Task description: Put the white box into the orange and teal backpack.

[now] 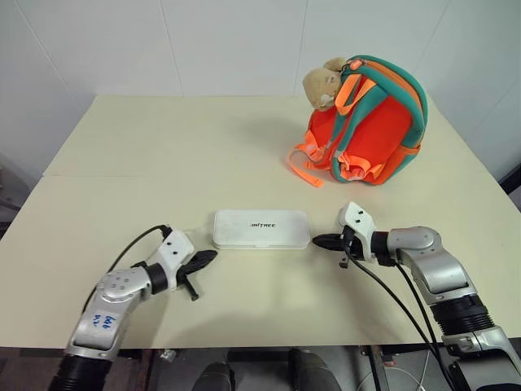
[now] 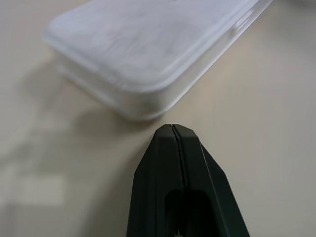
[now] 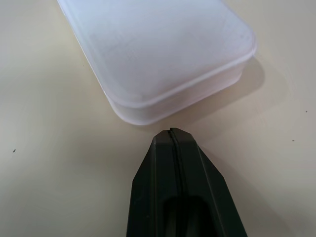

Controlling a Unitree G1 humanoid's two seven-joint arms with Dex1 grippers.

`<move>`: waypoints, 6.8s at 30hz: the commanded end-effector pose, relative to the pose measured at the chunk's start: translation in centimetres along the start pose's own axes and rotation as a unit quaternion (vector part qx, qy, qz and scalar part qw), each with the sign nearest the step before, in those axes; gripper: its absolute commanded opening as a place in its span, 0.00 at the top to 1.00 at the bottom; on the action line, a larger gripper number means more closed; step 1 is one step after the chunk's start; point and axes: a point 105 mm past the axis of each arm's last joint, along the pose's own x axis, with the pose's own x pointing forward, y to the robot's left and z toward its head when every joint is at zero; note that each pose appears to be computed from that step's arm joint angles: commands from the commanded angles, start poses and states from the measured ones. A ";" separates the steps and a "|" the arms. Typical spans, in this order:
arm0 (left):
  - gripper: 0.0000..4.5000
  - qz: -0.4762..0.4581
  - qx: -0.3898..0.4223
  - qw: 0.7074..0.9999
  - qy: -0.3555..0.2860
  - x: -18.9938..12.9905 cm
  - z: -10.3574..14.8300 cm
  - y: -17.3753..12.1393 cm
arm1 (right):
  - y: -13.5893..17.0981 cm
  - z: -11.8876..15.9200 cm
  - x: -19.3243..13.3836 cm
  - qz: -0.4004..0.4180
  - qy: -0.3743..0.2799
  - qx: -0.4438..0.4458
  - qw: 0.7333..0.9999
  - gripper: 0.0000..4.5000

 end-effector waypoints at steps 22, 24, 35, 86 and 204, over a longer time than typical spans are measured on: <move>1.00 0.033 -0.068 0.992 -0.101 2.3 3.5 1.8 | 0.2 1.2 0.4 0.003 -0.018 -0.011 1.000 0.97; 1.00 0.030 -0.071 0.992 -0.099 2.4 3.3 1.6 | 0.3 1.2 0.5 0.003 -0.018 -0.010 1.000 0.97; 1.00 -0.010 -0.079 0.993 -0.085 2.9 3.2 -0.4 | 1.4 1.5 -0.2 0.014 -0.019 -0.007 1.000 0.97; 0.01 -0.156 -0.281 0.946 0.035 -2.4 2.7 2.9 | 0.2 3.1 -8.7 0.033 0.016 0.197 0.980 0.00; 0.69 -0.189 -0.458 0.868 -0.033 -4.7 2.4 -0.4 | -15.3 13.4 -3.6 -0.276 -0.252 0.193 0.907 0.00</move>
